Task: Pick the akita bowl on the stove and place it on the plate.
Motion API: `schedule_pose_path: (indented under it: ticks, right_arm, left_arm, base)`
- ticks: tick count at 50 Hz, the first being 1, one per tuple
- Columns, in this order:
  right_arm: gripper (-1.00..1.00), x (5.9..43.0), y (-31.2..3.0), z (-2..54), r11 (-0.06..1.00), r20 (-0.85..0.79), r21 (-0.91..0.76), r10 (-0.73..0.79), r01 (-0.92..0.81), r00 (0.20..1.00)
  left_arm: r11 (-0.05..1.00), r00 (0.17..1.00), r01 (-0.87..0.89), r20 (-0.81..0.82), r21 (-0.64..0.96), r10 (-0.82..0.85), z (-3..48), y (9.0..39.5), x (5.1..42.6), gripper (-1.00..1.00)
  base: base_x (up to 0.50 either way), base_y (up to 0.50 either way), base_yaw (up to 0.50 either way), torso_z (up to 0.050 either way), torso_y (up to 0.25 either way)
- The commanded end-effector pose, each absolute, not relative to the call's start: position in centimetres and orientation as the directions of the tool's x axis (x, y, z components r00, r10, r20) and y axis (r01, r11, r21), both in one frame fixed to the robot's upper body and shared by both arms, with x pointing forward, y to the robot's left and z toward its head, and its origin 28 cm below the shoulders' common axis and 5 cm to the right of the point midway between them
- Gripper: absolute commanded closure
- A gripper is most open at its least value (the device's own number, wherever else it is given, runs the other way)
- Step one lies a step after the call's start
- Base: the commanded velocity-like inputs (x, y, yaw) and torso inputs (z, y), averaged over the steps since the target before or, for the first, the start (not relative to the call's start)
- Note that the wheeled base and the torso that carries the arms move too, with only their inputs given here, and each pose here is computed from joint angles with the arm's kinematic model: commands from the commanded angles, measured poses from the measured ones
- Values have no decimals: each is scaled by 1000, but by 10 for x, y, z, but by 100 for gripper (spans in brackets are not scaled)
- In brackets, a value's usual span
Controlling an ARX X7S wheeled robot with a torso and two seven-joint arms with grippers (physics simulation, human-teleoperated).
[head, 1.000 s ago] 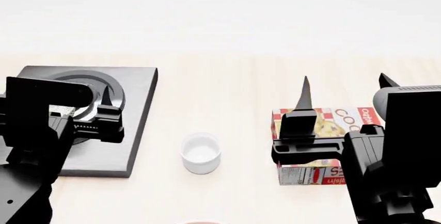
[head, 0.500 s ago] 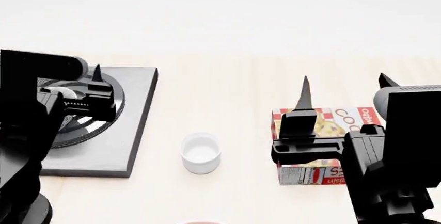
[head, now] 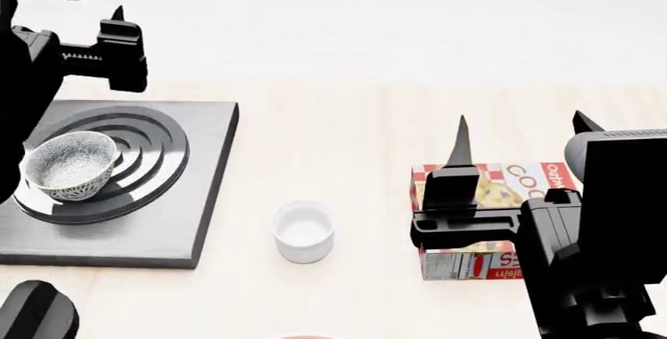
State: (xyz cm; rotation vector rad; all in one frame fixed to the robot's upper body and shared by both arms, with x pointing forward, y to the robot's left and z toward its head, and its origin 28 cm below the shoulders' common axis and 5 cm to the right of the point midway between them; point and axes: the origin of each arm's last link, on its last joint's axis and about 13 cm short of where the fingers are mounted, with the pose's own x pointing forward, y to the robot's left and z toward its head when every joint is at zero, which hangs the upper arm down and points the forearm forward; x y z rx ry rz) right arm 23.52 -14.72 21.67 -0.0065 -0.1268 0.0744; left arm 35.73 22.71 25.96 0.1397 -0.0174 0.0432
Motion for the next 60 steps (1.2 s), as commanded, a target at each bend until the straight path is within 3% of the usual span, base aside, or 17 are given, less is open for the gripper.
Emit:
schedule_pose_path:
  ticks: [1, 16, 33, 60]
  right_arm:
    - [-100, 236, -147, 216, 997, 128, -13, 76, -75, 989]
    - [-100, 235, -147, 217, 997, 127, -14, 78, -77, 989]
    - [-100, 235, -147, 218, 997, 126, -15, 80, -79, 989]
    - [-100, 234, -146, 218, 996, 125, -14, 85, -84, 989]
  left_arm:
    - [991, 998, -67, 13, 119, 66, 291, 233, 364, -100]
    - [997, 997, -76, -24, 23, 77, 318, 229, 372, -100]
    - [986, 990, -120, -94, -113, 110, 309, 232, 382, -100]
    - [999, 999, -50, 2, 8, 50, 310, 231, 381, -100]
  base:
    - [0, 0, 0, 0, 0]
    - [0, 0, 0, 0, 0]
    - [0, 0, 0, 0, 0]
    - [0, 0, 0, 0, -5]
